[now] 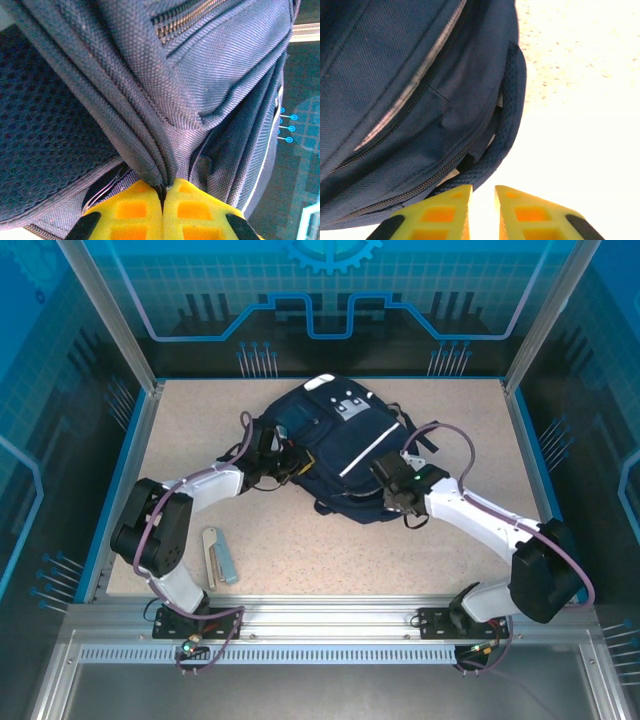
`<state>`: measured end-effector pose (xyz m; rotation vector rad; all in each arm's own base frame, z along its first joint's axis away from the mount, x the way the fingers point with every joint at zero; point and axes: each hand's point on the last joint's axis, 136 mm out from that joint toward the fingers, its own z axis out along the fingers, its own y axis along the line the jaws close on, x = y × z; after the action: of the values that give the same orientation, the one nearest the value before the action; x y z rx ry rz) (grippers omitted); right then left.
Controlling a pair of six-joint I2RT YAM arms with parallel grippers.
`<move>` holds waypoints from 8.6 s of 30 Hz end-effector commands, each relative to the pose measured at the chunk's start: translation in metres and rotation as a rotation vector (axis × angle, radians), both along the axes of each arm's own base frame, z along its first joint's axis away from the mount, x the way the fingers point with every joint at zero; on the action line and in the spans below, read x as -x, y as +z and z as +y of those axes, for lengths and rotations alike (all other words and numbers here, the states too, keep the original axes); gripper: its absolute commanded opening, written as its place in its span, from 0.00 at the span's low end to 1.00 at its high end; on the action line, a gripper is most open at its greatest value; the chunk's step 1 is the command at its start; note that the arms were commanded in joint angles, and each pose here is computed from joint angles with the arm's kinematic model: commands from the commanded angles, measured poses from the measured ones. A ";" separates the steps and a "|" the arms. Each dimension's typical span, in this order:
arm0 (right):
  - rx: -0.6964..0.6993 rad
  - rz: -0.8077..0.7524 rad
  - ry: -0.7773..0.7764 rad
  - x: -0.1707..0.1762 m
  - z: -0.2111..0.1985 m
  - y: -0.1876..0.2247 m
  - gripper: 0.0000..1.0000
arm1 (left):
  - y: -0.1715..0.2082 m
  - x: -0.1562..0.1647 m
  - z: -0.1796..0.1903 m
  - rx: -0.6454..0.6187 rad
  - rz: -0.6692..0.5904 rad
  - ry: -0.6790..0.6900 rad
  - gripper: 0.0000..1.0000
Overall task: Pack the student bag
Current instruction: Zip the student bag at the top-center of the table, then unzip the student bag at the top-center of the table.
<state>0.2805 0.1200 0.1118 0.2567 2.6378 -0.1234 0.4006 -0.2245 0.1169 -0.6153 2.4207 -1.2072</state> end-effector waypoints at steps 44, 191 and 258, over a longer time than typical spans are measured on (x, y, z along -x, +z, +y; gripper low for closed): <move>-0.342 0.074 -0.110 -0.022 0.157 -0.028 0.29 | 0.023 -0.001 -0.003 0.023 -0.048 -0.062 0.00; -0.081 -0.016 0.450 -0.139 0.103 0.008 0.00 | -0.003 0.084 0.118 0.014 0.155 0.286 0.00; -0.716 0.099 0.737 -0.023 0.095 0.042 0.90 | -0.002 -0.050 -0.052 -0.426 -0.010 -0.207 0.37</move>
<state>0.3227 0.2061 0.1533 -0.4311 2.5820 1.0201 0.4460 -0.2916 0.1417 -0.2344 2.6124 -0.8603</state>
